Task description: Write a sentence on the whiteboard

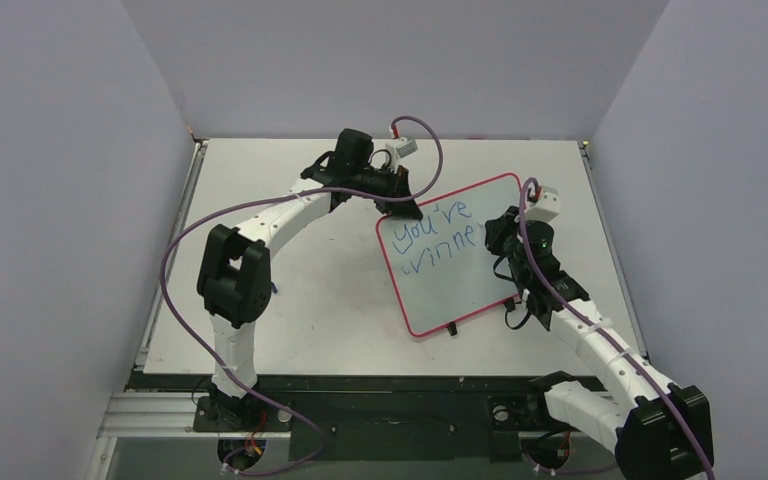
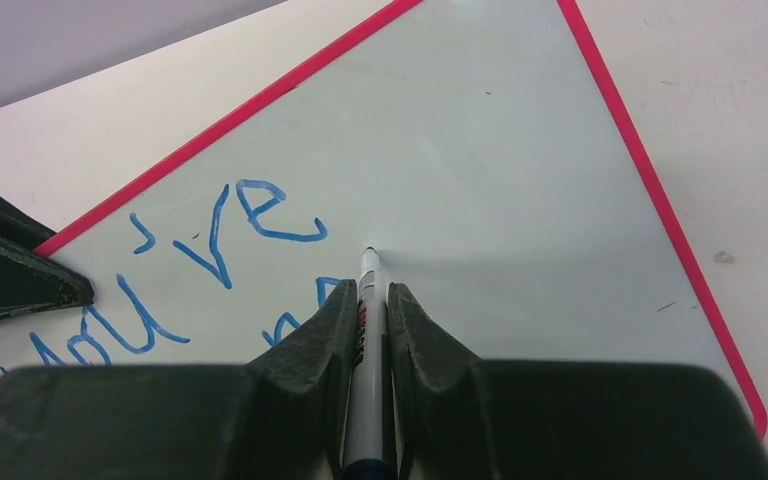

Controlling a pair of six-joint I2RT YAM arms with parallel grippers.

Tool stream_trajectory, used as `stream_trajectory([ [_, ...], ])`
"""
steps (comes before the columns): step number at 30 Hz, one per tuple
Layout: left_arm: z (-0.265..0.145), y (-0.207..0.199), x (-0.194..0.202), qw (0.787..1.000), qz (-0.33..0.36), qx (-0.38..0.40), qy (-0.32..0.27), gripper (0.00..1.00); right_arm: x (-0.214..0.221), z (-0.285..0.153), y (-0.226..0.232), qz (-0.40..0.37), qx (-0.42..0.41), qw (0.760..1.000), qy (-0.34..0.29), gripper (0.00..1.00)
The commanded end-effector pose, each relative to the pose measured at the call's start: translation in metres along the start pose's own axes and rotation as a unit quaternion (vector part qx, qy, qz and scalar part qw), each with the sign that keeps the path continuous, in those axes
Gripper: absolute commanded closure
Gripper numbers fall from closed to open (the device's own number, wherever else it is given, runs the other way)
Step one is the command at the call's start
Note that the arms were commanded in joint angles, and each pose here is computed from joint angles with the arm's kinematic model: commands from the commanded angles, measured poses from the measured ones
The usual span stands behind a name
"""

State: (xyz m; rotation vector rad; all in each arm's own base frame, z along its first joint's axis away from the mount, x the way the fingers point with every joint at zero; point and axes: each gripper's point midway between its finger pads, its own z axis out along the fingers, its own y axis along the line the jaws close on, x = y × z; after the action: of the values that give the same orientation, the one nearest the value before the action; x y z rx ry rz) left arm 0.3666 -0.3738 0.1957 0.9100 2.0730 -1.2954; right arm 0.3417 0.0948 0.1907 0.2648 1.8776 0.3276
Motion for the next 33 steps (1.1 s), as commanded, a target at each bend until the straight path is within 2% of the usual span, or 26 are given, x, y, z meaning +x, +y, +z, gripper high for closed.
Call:
stream_trajectory([
  [1, 0.007, -0.005, 0.004, 0.999, 0.050, 0.008, 0.009, 1.00, 0.012, -0.001, -0.009, 0.008, 0.008, 1.000, 0.004, 1.00],
  [17, 0.007, -0.006, 0.004, 0.999, 0.050, 0.008, 0.009, 1.00, 0.051, -0.019, -0.035, 0.014, 0.036, 0.999, 0.035, 1.00],
  [33, 0.009, -0.005, 0.006, 0.999, 0.049, 0.010, 0.010, 1.00, 0.025, -0.012, -0.020, 0.013, 0.022, 1.000, 0.016, 1.00],
])
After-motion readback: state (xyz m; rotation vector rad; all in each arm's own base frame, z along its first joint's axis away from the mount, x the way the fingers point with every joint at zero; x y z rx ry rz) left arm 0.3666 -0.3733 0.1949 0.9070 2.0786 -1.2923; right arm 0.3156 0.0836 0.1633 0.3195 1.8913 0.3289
